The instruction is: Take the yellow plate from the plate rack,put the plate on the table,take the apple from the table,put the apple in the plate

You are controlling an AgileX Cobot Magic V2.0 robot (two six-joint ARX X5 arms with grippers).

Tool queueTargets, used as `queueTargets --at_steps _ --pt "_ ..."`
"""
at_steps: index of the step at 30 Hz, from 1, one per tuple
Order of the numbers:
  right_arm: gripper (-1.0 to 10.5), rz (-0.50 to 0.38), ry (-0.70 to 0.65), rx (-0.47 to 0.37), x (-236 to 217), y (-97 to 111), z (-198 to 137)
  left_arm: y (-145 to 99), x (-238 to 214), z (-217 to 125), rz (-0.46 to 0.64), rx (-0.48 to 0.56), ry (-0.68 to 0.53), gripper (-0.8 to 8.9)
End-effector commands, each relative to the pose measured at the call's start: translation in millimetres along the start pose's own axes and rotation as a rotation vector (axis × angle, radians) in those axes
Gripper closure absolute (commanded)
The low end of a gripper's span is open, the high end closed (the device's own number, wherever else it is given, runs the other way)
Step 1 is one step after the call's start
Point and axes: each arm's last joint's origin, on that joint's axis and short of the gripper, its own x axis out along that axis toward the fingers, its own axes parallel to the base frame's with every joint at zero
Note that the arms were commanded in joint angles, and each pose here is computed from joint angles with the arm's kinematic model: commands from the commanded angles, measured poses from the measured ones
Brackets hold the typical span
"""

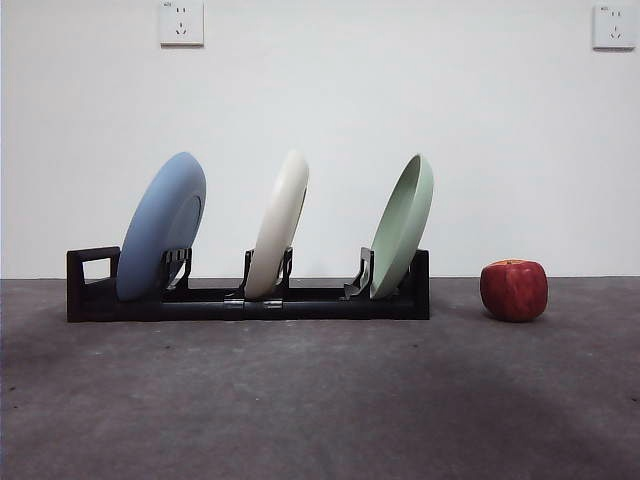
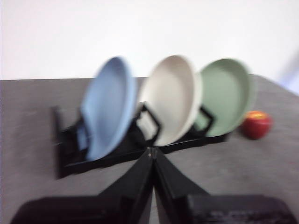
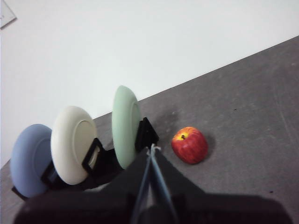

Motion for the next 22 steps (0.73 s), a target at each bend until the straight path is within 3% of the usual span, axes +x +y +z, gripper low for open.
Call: queueTargets --at_steps 1,7,13,16,22 --pt "9.5 0.001 0.019 0.005 1 6 13 -2 5 16 -0.093 -0.049 0.01 8.17" --pt "9.5 -0.01 0.069 0.022 13 12 34 -2 21 44 -0.227 -0.126 0.054 8.17" --pt "9.5 -0.023 0.13 0.039 26 12 40 5 47 51 -0.227 -0.247 0.13 8.17" --pt "9.5 0.031 0.188 0.045 33 12 38 8 65 52 -0.237 -0.273 0.188 8.18" --pt "9.5 0.199 0.335 0.064 50 12 34 10 116 63 -0.366 -0.314 0.324 8.18"
